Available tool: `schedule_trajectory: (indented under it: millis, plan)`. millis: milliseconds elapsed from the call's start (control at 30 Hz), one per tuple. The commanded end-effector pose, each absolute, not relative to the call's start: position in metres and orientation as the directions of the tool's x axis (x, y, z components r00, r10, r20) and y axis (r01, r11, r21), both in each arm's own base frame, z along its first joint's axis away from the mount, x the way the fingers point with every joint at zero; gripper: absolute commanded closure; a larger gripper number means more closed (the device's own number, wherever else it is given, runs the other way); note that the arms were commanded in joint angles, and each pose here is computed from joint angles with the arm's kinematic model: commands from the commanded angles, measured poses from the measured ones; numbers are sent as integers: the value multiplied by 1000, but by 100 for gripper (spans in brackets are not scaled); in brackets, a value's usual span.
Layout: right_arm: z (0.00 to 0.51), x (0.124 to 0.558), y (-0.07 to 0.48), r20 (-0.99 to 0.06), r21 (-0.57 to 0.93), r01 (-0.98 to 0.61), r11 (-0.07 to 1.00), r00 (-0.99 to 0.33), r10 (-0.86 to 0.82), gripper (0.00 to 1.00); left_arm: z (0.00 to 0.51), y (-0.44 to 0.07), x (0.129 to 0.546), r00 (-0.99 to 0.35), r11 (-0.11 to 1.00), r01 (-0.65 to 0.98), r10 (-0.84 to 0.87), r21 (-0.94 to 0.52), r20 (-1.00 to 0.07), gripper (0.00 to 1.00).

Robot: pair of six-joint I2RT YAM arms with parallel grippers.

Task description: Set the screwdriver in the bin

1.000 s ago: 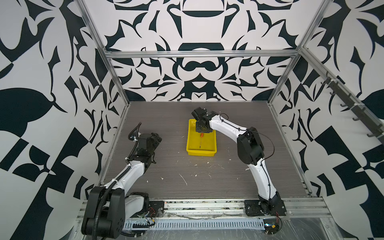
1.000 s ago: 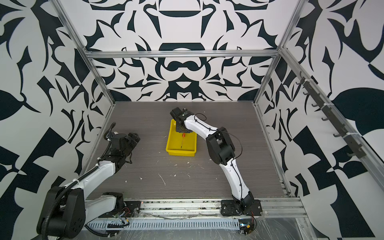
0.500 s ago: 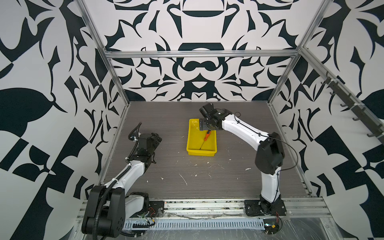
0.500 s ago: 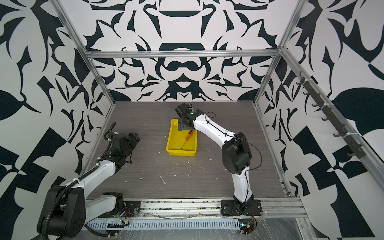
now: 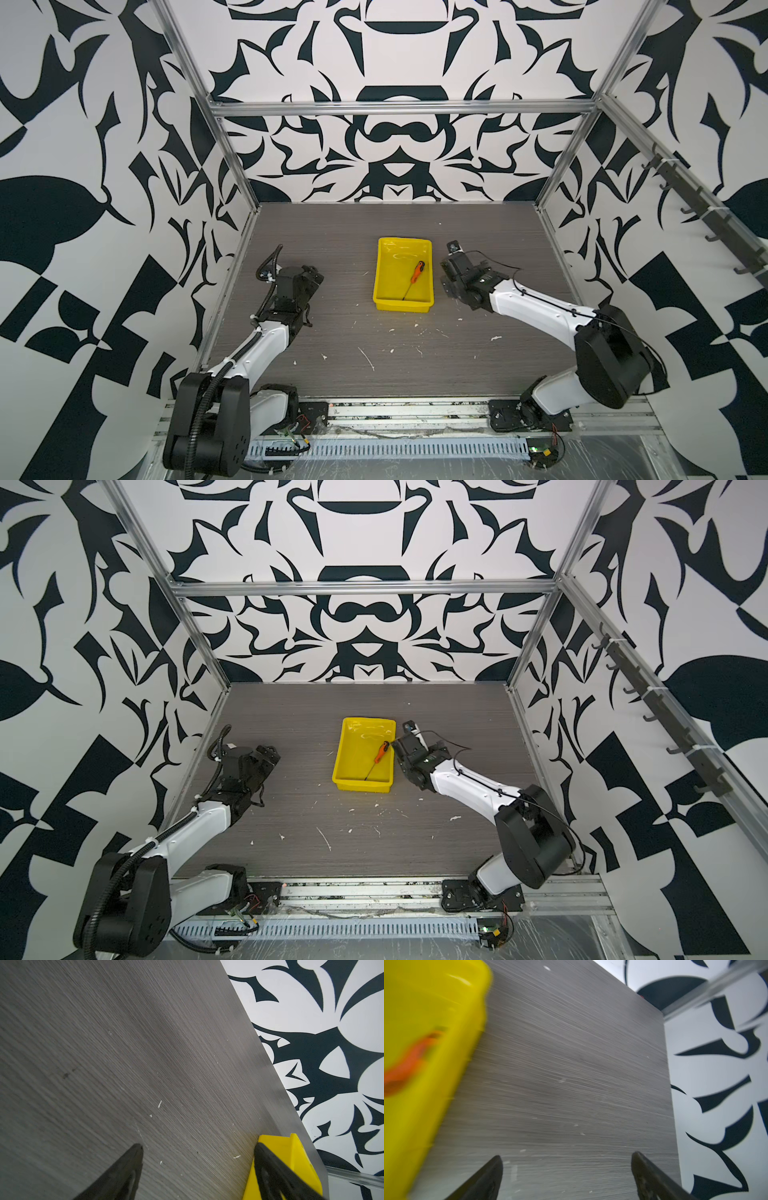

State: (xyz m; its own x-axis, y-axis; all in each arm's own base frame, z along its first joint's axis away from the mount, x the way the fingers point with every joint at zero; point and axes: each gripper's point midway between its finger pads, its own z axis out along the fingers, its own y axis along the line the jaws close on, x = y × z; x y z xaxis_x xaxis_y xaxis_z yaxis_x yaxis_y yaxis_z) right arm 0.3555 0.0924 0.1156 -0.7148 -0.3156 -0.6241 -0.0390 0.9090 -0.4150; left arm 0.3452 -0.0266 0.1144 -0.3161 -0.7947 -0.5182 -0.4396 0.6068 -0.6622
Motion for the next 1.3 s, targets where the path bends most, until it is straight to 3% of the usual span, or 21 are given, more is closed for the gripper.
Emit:
schedule_trajectory:
  millis: [0, 67, 200, 667, 867, 967, 1200, 1267]
  plan:
    - [143, 380, 32, -755, -382, 189, 905, -628, -187, 1, 125, -27, 347, -293, 595, -424, -804, -683, -518, 14]
    - [136, 378, 0, -775, -358, 289, 888, -622, -110, 1, 125, -25, 346, -285, 595, -427, -803, -681, -523, 14]
    - [120, 378, -20, -820, -250, 329, 910, -571, -19, 2, 126, -24, 345, -278, 590, -425, -807, -686, -521, 14]
    - [112, 377, -23, -931, -160, 344, 925, -364, -26, 6, 131, -29, 348, -275, 596, -385, -803, -704, -529, 14]
    - [98, 381, -19, -929, -156, 313, 937, -368, -31, 6, 120, -23, 343, -286, 616, -467, -784, -635, -550, 7]
    - [97, 384, -18, -927, -166, 303, 938, -373, -44, 7, 122, -26, 340, -270, 670, -465, -730, -579, -628, 0]
    - [90, 381, -2, -950, -145, 199, 969, -300, -81, 9, 157, -48, 335, -330, 808, -289, -588, -514, -738, 0]
    - [87, 379, 6, -939, -143, 150, 978, -333, -86, 3, 166, -38, 329, -290, 814, -302, -574, -496, -766, 0]
